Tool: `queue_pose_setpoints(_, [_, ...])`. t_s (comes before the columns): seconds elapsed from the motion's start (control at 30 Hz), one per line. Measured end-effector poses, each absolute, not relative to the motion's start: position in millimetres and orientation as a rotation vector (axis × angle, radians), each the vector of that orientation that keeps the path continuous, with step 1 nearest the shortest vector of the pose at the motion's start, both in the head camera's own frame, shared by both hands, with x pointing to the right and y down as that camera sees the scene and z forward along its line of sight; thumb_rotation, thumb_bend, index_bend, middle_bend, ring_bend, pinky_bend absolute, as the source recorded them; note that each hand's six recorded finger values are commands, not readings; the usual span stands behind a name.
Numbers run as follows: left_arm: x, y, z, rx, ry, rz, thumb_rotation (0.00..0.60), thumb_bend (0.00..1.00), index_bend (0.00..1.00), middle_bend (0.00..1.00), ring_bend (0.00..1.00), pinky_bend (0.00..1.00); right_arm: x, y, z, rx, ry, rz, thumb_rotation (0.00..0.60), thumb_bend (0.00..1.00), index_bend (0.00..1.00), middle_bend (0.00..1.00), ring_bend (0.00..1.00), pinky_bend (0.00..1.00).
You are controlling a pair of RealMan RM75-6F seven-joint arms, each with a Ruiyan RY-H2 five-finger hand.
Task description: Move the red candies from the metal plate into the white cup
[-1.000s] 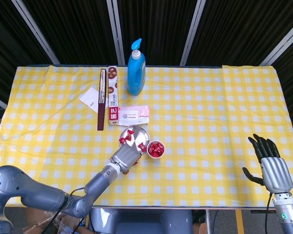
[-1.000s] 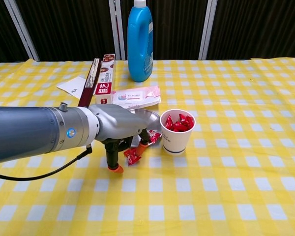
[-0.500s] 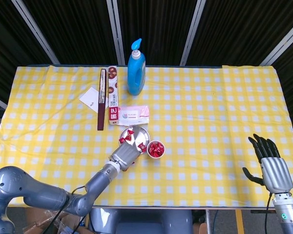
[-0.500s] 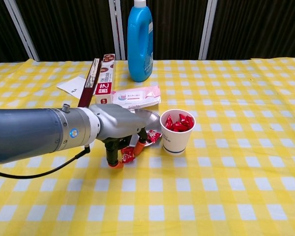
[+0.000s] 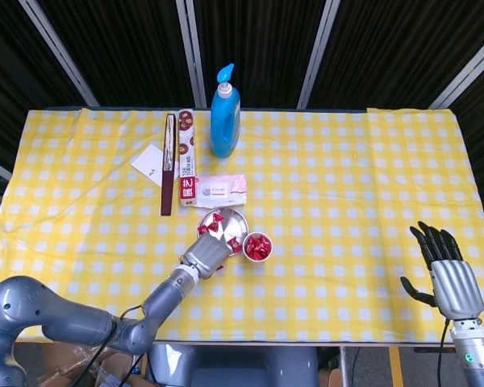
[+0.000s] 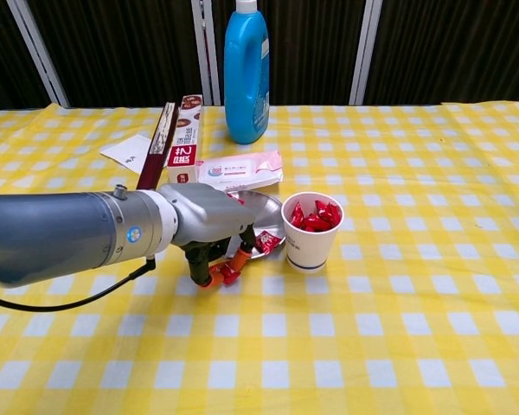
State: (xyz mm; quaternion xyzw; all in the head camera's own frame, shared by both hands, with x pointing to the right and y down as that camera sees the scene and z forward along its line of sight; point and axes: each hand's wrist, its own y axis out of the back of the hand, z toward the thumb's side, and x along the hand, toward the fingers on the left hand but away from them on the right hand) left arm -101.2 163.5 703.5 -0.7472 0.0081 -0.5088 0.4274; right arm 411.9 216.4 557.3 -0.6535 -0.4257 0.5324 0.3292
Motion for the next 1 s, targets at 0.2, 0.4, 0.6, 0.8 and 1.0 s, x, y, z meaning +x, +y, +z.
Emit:
queue_pose_setpoints(0.2, [-102,163,705,-1.869,0.029,-1.275,0.6,0.47,0.56,0.85,0.89,0.93,412,216,557,-1.709,-1.115,1.394,0.6,0.36,0.0,0.0,0.0,0.0])
queue_pose_setpoints(0.4, [-102,160,702,-1.867,0.04,-1.271,0.6,0.47,0.56,0.84,0.89,0.93,412,216,557,-1.71,-1.115,1.393,0.6,0.36,0.0,0.0,0.0,0.0])
queue_pose_setpoints(0.6, [-100,158,692,-1.882,0.058,-1.251,0.6,0.47,0.56,0.84,0.89,0.93,412,216,557,-1.71,-1.115,1.392,0.6,0.36,0.0,0.0,0.0,0.0])
queue_pose_setpoints(0.8, [-95,152,670,-1.897,0.099,-1.202,0.6,0.47,0.55,0.84,0.89,0.93,411,217,558,-1.713,-1.112,1.392,0.6,0.36,0.0,0.0,0.0,0.0])
queue_pose_setpoints(1.0, [-81,135,643,-1.913,0.19,-1.137,0.6,0.47,0.55,0.84,0.89,0.93,411,216,558,-1.715,-1.115,1.39,0.6,0.36,0.0,0.0,0.0,0.0])
